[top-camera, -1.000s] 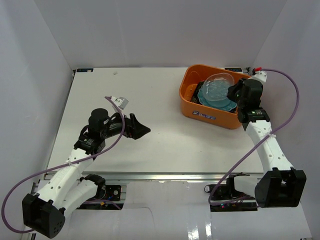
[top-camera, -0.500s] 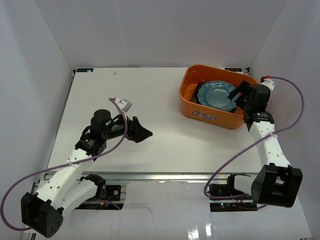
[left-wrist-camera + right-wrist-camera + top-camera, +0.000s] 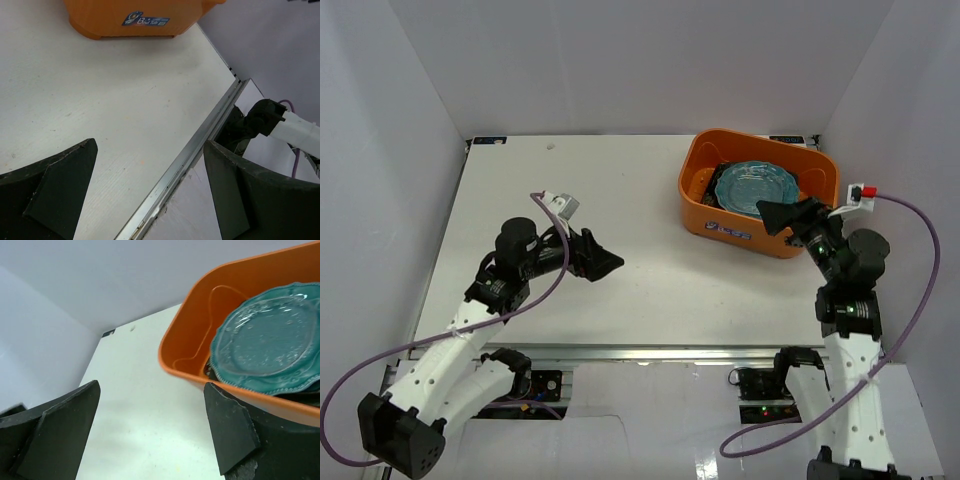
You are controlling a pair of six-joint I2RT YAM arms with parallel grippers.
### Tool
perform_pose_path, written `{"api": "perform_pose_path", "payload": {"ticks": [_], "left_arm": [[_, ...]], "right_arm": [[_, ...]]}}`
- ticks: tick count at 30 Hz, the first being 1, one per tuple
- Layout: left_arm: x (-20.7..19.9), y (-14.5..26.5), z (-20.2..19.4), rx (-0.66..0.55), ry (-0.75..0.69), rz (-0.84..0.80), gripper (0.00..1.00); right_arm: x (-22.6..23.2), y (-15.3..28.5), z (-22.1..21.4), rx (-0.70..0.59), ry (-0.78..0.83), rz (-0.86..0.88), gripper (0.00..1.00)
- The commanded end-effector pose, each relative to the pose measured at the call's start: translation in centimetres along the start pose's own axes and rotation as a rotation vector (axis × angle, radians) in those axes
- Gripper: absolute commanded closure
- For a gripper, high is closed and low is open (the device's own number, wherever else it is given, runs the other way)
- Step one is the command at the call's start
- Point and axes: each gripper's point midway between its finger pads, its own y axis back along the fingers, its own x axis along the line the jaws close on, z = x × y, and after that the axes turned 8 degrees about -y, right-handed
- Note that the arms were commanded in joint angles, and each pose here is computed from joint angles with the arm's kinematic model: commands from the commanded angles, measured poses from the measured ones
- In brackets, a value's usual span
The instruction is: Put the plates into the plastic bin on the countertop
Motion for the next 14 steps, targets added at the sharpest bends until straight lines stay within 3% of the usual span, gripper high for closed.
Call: {"api": "perform_pose_path", "payload": {"ticks": [1,8,14], "left_arm": [[-3.1,1.9,6.1,-0.159,-0.078,-0.042,0.02],[-6.4,6.3,12.8,-0.373,-0.133,-0.02,0.02],[-6.1,7.3,13.9,-0.418,-0.11,0.039,0.02]], "right_arm": [[3.3,3.4,-1.9,0.051,0.032,0.154,0.1],[2.4,7.7,-3.3,-0.015,0.145,0.108,0.1],[5.0,7.9,-1.5,-0.064,0.166,0.186,0.1]]}}
